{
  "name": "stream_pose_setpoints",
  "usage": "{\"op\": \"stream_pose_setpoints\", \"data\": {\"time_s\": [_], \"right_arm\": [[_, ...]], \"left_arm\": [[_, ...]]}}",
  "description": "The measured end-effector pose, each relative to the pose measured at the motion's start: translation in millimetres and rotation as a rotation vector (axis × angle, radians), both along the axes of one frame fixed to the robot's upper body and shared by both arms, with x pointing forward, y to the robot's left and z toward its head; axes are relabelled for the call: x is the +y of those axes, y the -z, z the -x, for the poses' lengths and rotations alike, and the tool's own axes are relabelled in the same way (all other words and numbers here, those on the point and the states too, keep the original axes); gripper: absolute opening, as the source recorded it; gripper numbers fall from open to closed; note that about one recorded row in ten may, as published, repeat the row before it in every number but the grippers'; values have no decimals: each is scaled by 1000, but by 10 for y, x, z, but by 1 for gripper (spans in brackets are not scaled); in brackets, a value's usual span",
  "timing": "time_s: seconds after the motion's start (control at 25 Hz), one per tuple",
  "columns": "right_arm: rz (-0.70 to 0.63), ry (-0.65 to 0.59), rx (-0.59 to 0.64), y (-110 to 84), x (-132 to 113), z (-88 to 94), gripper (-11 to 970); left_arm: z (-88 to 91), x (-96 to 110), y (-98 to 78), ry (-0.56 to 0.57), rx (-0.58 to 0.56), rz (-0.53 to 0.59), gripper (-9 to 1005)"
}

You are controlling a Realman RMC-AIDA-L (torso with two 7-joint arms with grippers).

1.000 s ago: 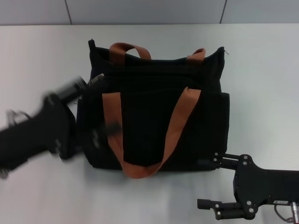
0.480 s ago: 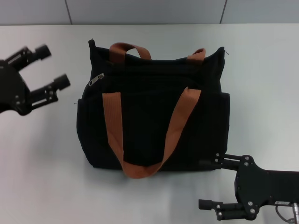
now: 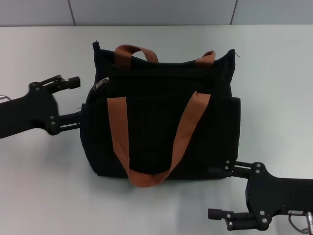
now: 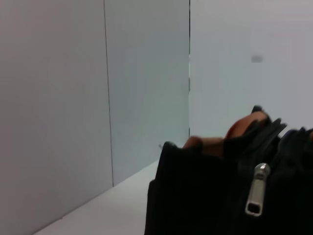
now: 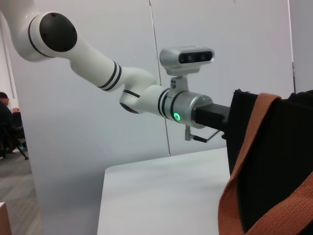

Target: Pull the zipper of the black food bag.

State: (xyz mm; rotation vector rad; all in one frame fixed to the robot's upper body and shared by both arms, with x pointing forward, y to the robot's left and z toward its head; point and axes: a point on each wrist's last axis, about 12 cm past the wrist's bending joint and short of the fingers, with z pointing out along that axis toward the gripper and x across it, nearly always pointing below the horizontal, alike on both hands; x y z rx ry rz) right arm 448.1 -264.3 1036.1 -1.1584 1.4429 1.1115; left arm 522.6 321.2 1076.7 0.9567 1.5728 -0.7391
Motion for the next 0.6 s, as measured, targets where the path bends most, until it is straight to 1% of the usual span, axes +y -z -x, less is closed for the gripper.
{"op": "stream_pose_setpoints", "data": {"time_s": [0.12,0.16,0.24,0.32,0.4,0.6], "right_arm": [[-1,0,3,-3,2,-5,782],[-1,0,3,-5,4,-8,782],[-1,-1,2,-7,7,-12,782],[-1,-1,1,-7,9,-14,782],[-1,-2,-2,-14,12,-25,782],[-3,-5,-4,-21,23,-40,782]], "left_arm": [[-37,-60,19,-1,-1,-10,834],[-70,-99,43,-19,-8,-23,834],[-86,-99,48,-37,-28,-28,834],[-90,-94,46,-49,-48,-29,834],[-63,-82,48,-62,-112,-34,834],[-40,-90,43,-64,-144,-19,784]]}}
